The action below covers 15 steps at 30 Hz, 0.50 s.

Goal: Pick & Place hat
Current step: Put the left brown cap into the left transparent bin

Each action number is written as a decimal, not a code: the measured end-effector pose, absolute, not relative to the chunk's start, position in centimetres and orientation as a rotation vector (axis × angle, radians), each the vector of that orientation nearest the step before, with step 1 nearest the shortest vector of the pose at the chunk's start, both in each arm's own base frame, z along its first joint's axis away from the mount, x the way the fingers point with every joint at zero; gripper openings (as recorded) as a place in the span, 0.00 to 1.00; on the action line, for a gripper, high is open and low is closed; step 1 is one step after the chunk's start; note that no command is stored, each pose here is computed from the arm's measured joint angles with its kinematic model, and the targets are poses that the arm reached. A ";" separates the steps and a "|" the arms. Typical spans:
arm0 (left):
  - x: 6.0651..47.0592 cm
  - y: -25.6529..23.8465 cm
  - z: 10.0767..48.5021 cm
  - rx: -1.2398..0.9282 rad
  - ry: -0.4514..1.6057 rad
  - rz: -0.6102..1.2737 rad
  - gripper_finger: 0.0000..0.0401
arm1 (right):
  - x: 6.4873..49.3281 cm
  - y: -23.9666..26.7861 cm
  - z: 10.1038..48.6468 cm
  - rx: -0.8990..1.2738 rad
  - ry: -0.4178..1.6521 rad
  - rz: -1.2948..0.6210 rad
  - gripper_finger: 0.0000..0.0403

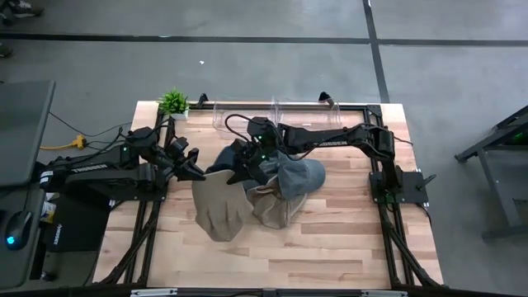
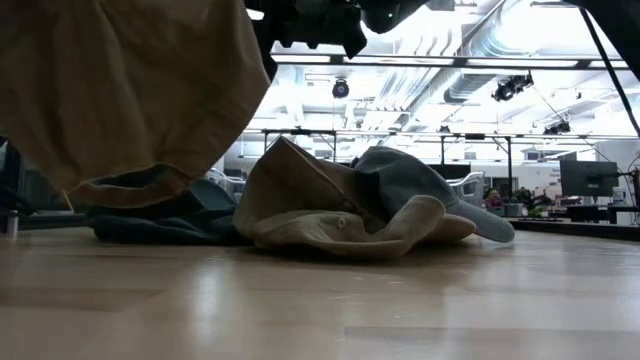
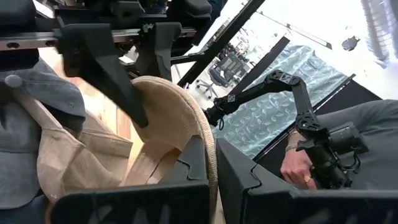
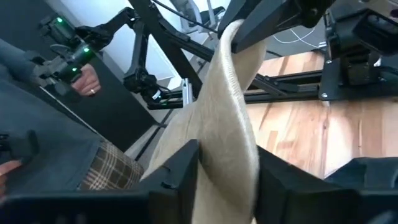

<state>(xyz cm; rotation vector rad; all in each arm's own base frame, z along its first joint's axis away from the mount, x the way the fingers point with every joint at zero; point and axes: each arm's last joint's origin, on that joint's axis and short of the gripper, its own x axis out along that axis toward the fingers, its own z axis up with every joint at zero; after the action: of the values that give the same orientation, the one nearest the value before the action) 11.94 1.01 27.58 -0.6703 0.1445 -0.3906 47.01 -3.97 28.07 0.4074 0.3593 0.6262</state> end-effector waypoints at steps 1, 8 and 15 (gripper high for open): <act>11.9 1.0 27.6 -0.670 0.145 -0.391 0.00 | 47.0 -4.0 28.1 0.407 0.358 0.633 0.19; 11.9 1.0 27.6 -0.667 0.143 -0.395 0.00 | 47.0 -3.8 28.5 0.401 0.327 0.679 0.03; 11.9 1.0 27.6 -0.669 0.139 -0.382 0.02 | 47.1 -3.6 28.4 0.412 0.332 0.667 0.02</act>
<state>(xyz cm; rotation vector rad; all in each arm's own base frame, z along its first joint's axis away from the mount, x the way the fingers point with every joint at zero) 11.91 1.03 27.62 -0.6695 0.1389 -0.3816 47.07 -3.63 28.45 0.4117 0.3321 0.6667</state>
